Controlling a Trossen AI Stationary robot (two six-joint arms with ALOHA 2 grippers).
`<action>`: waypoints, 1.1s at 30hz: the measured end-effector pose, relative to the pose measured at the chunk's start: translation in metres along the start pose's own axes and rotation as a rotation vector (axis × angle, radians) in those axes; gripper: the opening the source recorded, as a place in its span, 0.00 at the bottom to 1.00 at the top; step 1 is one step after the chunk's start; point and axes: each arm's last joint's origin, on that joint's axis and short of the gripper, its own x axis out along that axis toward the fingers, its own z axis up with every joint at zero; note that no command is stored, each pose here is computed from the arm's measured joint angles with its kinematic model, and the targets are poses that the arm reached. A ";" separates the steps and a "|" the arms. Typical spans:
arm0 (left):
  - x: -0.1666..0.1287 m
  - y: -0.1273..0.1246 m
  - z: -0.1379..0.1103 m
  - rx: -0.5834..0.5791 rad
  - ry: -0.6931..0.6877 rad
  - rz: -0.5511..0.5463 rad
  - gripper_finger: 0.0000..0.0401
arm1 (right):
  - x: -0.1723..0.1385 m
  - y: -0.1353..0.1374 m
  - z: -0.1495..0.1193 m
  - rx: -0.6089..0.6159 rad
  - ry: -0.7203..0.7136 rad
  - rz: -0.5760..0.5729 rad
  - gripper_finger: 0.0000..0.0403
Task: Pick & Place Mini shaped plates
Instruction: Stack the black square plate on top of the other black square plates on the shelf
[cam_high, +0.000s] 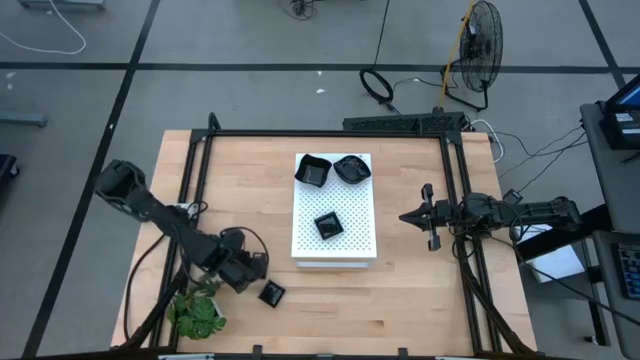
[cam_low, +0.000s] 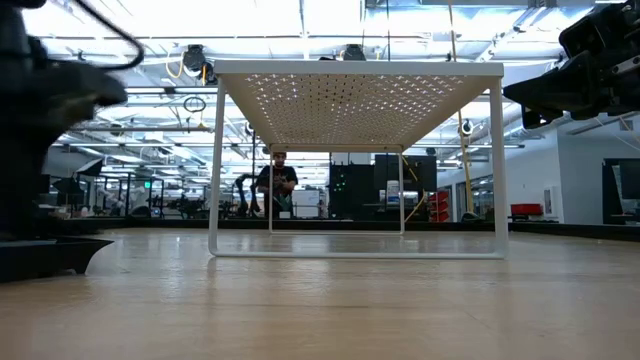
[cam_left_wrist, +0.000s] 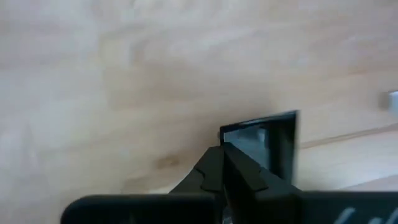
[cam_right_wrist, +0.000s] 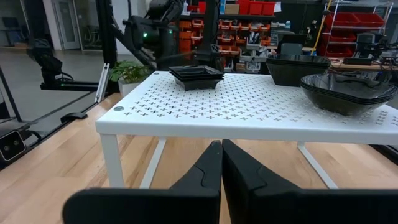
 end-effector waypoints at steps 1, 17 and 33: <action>-0.004 -0.001 0.003 0.015 -0.013 -0.014 0.01 | 0.000 0.000 0.000 0.000 0.000 0.000 0.00; -0.105 -0.012 0.058 0.311 -0.342 -0.375 0.01 | 0.000 0.000 0.000 0.000 0.000 0.000 0.00; -0.175 -0.063 0.108 0.832 -0.629 -0.746 0.01 | 0.000 0.000 0.000 0.000 0.000 0.000 0.00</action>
